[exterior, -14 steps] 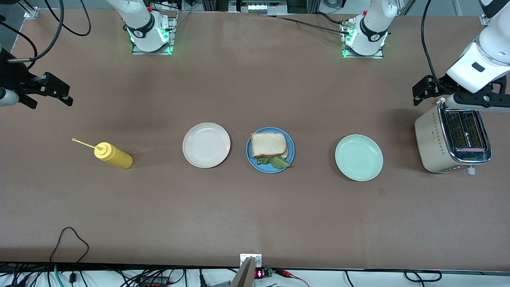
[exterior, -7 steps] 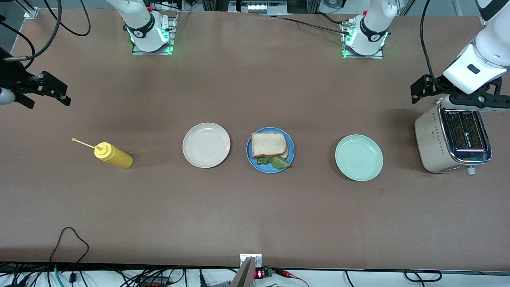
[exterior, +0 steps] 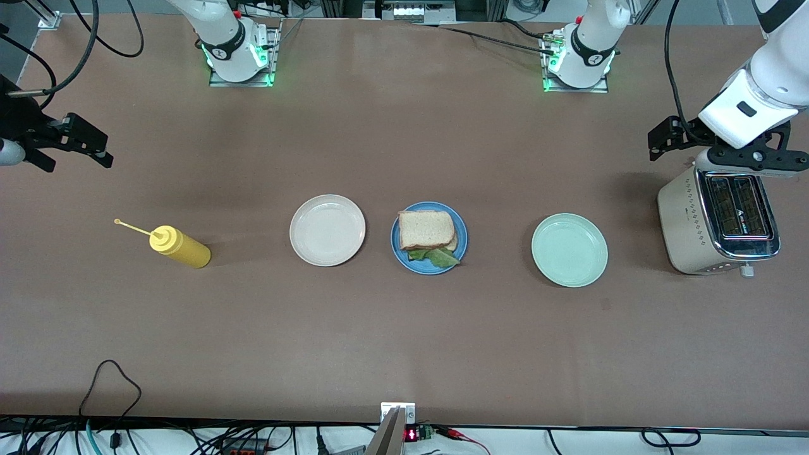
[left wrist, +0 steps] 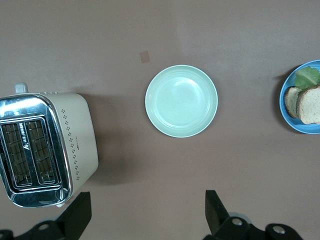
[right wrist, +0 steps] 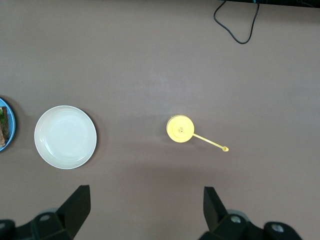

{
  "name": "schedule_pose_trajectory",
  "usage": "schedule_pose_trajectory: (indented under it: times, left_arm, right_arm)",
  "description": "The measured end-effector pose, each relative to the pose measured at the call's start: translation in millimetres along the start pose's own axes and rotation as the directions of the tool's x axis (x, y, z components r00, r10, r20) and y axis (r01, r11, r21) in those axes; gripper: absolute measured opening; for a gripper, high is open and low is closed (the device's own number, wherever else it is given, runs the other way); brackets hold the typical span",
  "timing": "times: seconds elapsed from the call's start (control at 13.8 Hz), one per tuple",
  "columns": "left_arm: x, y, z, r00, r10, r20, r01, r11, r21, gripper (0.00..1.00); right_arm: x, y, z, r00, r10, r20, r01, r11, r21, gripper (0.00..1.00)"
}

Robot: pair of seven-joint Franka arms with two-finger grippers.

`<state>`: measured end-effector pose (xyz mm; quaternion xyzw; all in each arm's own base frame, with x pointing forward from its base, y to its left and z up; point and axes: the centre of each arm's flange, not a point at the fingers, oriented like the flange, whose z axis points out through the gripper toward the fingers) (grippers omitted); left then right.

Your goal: Make sandwich in blue plate with both arms

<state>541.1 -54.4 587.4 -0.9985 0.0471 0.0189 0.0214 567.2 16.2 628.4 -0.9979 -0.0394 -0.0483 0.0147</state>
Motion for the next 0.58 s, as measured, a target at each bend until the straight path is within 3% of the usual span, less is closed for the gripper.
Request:
schedule_pose_trajectory:
  times: [0.58]
  left_arm:
    - [0.0, 0.0, 0.0, 1.000, 0.000, 0.000, 0.000, 1.000, 0.000, 1.00]
  right_arm:
    - [0.6, -0.1, 1.4, 1.000, 0.000, 0.002, 0.000, 1.000, 0.000, 1.00]
